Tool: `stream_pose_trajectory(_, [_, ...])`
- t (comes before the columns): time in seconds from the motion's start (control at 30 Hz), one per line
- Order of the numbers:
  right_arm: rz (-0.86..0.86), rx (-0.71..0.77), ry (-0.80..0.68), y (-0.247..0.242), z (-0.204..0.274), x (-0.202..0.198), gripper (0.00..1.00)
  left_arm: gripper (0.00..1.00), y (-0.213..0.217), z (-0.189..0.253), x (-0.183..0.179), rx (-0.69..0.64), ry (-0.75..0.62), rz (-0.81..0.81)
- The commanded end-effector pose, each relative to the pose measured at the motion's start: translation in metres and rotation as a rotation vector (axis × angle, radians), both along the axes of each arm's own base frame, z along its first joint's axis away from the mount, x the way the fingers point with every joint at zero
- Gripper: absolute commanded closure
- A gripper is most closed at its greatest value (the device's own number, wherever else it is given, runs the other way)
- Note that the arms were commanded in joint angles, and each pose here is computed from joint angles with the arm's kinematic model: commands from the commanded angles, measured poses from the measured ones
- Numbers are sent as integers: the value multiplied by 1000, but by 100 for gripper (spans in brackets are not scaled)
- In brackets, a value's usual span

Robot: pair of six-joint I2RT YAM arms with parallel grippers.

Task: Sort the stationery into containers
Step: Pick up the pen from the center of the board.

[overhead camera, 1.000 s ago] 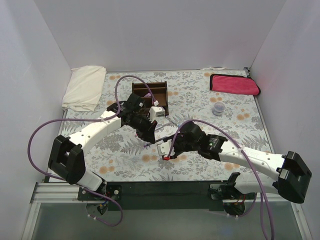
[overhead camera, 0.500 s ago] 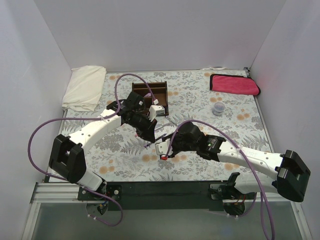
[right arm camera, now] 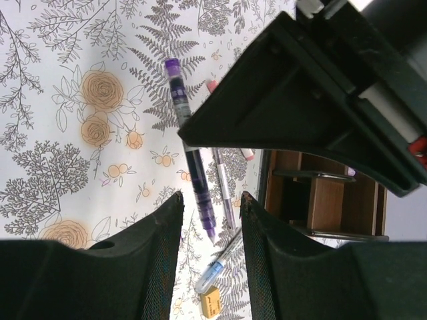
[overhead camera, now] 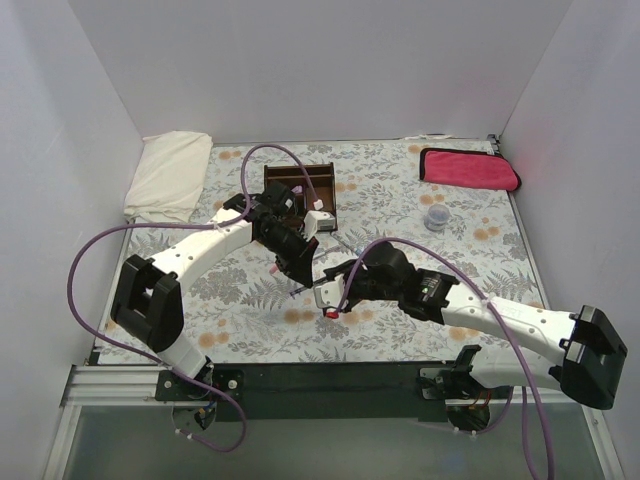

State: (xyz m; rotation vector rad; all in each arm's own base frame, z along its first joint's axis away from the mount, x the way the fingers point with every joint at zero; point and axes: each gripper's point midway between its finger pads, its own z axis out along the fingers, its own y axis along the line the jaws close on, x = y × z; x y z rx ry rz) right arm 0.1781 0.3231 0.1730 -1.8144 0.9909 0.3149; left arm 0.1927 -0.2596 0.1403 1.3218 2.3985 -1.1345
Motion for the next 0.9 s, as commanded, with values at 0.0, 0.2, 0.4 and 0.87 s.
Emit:
stream_pose_trajectory(0.0, [41, 21, -20, 11, 12, 1, 55, 100, -10, 29, 2, -75, -40, -15])
stream_pose_trajectory(0.2, [50, -8, -18, 17, 1, 4, 55, 100, -13, 41, 3, -97, -39, -19])
stream_pose_trajectory(0.4, [29, 10, -71, 23, 6, 15, 72, 100, -15, 42, 4, -105, -36, -23])
stream_pose_trajectory(0.87, [21, 6, -131, 21, 7, 22, 99, 77, -11, 38, -14, -119, 40, -85])
